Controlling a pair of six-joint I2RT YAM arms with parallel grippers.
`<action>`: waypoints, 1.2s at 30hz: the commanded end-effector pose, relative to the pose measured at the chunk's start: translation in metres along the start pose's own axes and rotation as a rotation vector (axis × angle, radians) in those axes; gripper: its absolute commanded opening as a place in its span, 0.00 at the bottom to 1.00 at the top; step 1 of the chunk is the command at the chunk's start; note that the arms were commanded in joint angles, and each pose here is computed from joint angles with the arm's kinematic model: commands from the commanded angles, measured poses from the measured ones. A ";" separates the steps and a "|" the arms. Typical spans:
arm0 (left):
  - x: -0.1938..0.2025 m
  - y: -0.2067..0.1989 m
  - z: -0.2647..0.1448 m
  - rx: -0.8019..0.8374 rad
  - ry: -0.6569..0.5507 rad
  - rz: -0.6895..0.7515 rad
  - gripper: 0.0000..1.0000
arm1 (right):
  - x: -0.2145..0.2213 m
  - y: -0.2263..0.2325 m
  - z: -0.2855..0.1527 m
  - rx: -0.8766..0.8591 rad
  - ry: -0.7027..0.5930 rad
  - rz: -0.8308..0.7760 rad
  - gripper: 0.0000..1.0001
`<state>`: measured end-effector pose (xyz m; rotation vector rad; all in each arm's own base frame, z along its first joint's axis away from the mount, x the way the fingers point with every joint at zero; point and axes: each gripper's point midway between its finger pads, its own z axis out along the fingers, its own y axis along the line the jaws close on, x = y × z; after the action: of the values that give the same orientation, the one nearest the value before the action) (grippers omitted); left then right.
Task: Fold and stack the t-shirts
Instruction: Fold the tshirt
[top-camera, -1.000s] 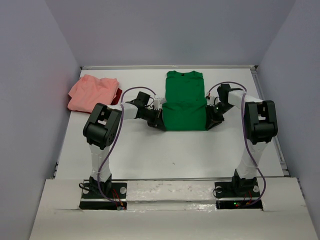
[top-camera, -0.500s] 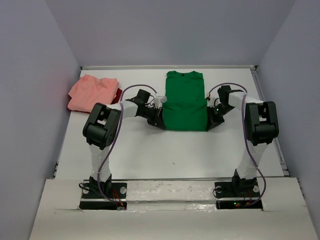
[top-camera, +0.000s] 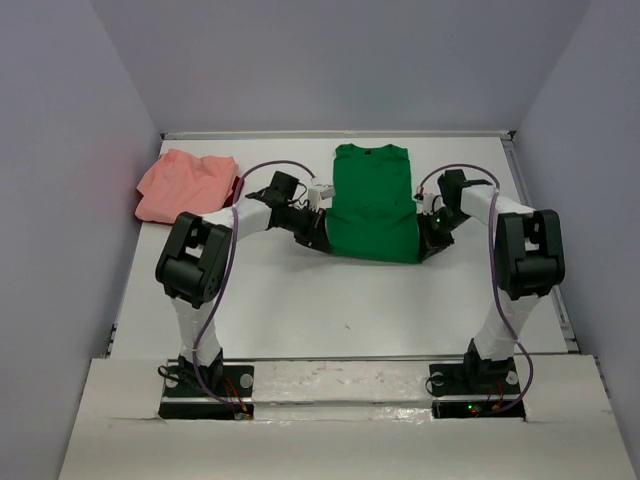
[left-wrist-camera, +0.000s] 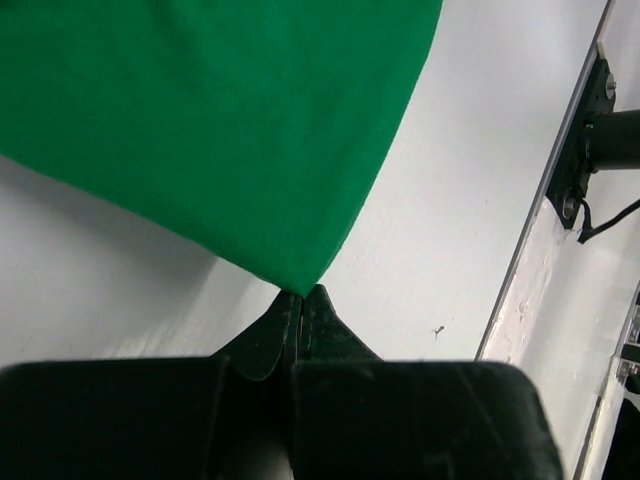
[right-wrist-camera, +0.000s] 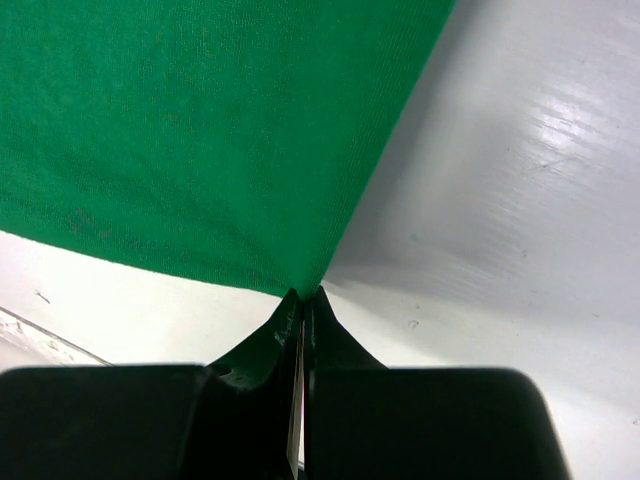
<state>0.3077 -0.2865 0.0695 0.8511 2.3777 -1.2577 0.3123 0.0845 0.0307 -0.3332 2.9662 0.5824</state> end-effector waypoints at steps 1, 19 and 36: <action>-0.021 -0.029 -0.020 0.058 -0.043 0.086 0.00 | 0.000 -0.001 -0.018 0.045 -0.019 -0.029 0.00; -0.013 -0.051 -0.031 0.147 -0.030 0.159 0.00 | 0.018 0.017 -0.051 0.018 -0.015 -0.091 0.00; -0.019 -0.052 -0.036 0.118 -0.040 0.184 0.00 | 0.012 0.020 -0.067 0.040 -0.050 -0.117 0.00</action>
<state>0.2847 -0.2862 0.1015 1.0140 2.2485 -1.3646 0.2867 0.0784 0.0747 -0.4501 2.9387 0.5629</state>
